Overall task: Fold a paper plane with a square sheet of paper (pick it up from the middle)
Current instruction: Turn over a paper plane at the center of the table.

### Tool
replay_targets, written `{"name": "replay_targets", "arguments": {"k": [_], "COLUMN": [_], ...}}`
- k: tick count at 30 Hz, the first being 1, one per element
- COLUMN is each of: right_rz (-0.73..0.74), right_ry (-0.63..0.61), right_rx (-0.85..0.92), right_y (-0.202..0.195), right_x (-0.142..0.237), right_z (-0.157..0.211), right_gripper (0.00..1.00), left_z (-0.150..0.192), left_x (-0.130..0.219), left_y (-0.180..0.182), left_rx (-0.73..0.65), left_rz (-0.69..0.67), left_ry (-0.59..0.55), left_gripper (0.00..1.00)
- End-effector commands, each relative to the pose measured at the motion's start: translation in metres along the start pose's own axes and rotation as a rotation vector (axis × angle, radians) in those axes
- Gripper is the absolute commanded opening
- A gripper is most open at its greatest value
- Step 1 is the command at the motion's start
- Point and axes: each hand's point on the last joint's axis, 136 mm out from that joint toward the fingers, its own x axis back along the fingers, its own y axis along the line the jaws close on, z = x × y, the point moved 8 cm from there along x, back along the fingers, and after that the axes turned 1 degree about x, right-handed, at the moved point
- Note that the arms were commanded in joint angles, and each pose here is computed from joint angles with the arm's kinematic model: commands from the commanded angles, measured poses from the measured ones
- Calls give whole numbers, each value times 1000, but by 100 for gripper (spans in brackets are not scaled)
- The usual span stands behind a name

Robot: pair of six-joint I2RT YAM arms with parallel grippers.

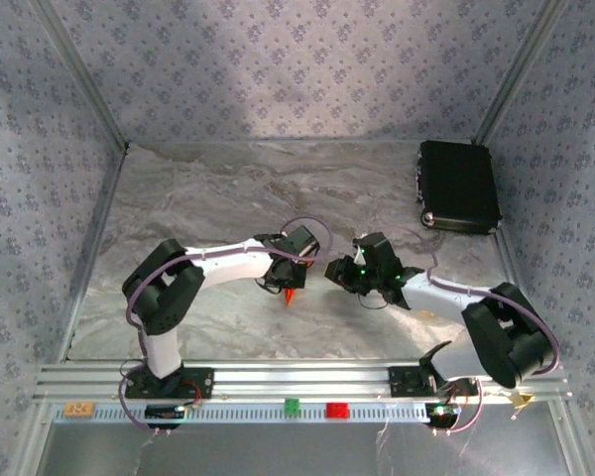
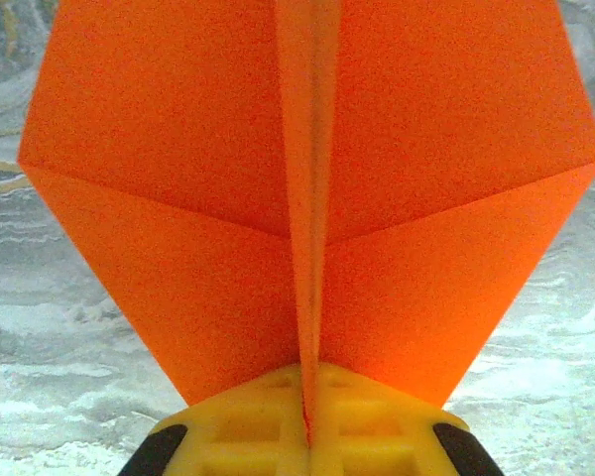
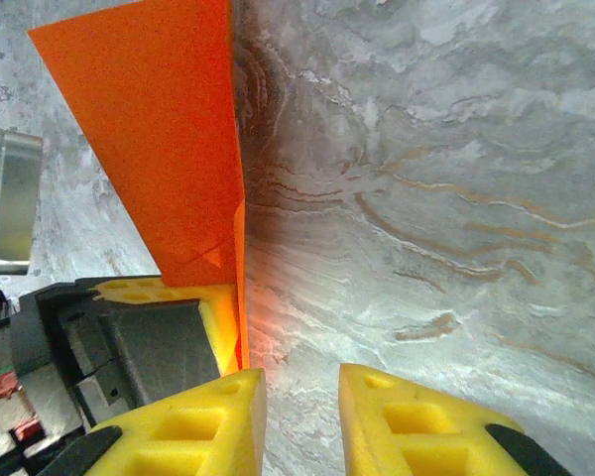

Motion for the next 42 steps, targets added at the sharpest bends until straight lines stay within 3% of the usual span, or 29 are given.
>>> {"name": "replay_targets", "arguments": {"k": [1,23,36,42], "right_rz": [32,46,62,61], "right_ry": [-19,-46,-64,-70], "right_rx": [5,-25,-26,-29], "right_y": [-8,-20,-25,-26], "right_x": [8,20,28,30], "right_z": [2,4,7,8], "right_gripper": [27,29,34,34], "left_z": [0,10,14,13], "left_x": [2,-17,-22,-20], "left_y": [-1,6,8,8], "left_rx": [4,10,50,59], "left_rz": [-45,-143,-140,-143], "left_ry": [3,42,49,47], "left_gripper": [7,20,33,34]}}
